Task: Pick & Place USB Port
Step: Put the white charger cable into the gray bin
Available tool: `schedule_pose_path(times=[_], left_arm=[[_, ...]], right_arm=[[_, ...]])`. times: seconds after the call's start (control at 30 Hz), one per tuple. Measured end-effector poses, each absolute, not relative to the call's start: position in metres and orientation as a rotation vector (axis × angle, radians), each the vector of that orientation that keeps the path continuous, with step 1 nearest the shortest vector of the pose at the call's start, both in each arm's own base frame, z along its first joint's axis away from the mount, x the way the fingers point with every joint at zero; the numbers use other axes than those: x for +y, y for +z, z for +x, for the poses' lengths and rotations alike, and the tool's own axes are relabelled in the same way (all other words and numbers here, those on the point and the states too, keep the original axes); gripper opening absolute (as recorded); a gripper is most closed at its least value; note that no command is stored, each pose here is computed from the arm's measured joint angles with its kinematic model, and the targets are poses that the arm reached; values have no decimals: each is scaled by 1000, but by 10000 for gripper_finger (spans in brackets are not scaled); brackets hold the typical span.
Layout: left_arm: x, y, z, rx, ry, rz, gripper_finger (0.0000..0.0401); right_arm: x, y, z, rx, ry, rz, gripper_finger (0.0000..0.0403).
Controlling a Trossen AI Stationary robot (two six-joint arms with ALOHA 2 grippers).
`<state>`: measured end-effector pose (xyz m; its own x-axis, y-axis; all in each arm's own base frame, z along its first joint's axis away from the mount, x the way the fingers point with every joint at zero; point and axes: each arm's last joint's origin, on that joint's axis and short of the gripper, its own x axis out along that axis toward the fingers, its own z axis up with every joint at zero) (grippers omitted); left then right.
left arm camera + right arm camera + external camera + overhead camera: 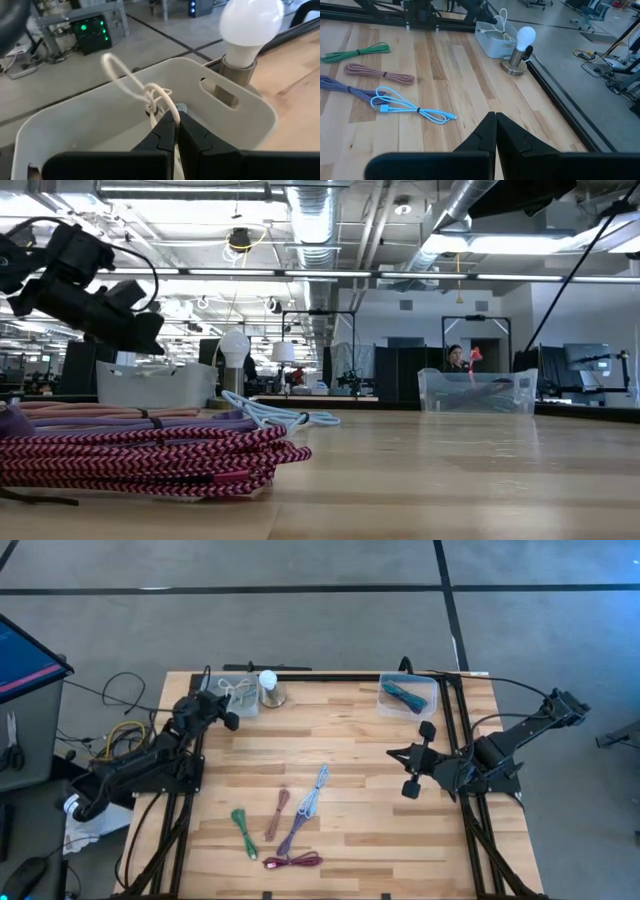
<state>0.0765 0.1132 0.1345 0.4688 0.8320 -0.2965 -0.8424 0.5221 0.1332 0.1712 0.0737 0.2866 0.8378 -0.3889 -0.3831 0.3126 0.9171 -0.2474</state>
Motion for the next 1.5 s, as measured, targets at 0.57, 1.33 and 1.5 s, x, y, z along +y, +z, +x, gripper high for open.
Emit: schedule_pose_path(times=[0.57,1.33,1.5], left_arm=[[113,134,77,326,1043,-70,127],[117,161,80,28,1047,12,219],[116,169,81,-53,1018,45,215]], right_arm=[[74,288,172,431,-372,-169,0],[74,288,172,431,-372,-169,0],[74,288,172,431,-372,-169,0]])
